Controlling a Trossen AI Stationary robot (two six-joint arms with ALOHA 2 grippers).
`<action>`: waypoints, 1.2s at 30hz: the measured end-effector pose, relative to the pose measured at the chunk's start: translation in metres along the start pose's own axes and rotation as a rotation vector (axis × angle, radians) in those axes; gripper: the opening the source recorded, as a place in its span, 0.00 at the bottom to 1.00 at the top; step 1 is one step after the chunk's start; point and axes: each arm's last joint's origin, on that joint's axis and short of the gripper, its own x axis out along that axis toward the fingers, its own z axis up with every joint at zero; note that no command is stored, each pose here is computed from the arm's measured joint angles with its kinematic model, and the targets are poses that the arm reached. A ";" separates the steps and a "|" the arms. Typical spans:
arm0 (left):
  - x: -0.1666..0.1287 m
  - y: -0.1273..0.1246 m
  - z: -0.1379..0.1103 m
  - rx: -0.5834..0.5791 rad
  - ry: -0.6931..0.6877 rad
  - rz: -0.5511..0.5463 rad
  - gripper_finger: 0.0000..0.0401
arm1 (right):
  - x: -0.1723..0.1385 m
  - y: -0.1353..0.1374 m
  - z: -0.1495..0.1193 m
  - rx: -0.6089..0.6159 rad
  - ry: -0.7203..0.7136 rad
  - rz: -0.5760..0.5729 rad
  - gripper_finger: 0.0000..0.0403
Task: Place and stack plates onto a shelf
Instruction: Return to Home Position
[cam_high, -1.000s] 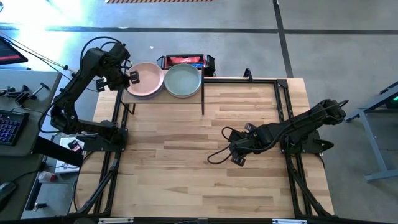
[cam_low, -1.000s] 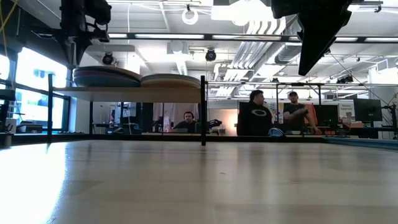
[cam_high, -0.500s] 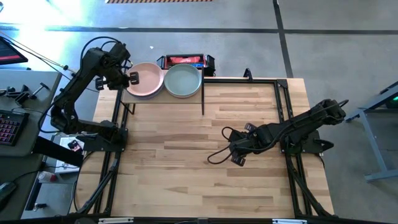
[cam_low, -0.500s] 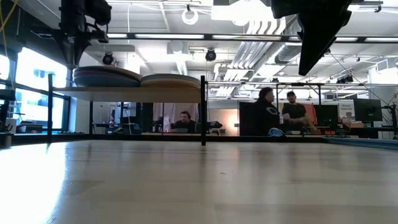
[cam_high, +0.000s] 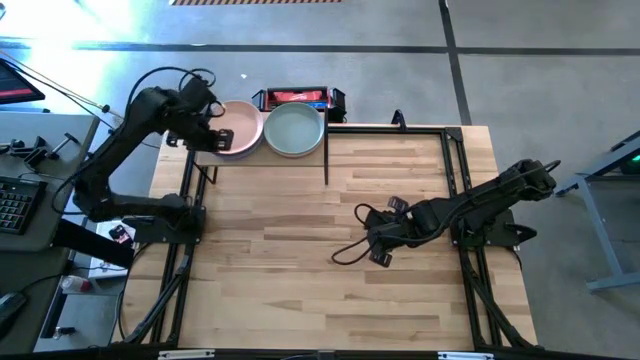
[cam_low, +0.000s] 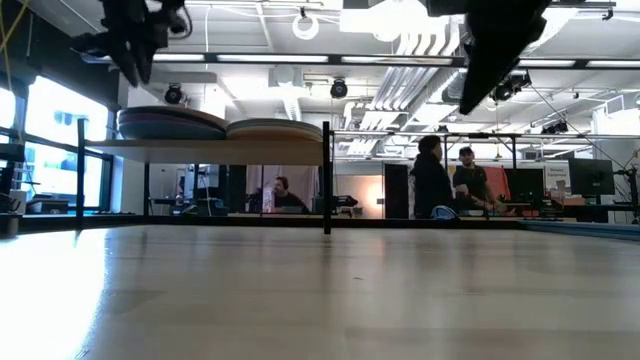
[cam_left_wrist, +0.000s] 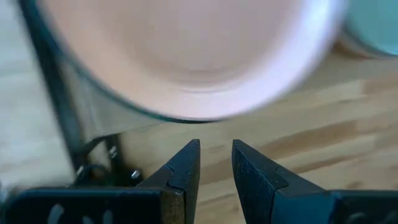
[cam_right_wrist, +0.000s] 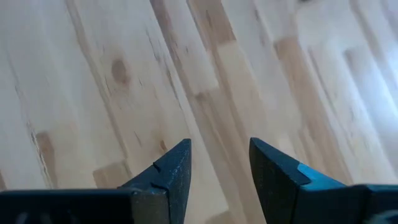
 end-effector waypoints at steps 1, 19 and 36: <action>-0.003 -0.004 -0.004 0.033 -0.027 -0.025 0.21 | 0.000 0.000 0.002 -0.005 -0.020 0.000 0.35; 0.023 -0.025 -0.077 0.458 -0.371 -0.307 0.21 | -0.047 -0.111 0.044 0.150 -0.347 -0.136 0.35; 0.073 0.003 -0.125 0.624 -0.761 -0.740 0.21 | -0.025 -0.163 -0.066 0.442 -0.687 -0.043 0.35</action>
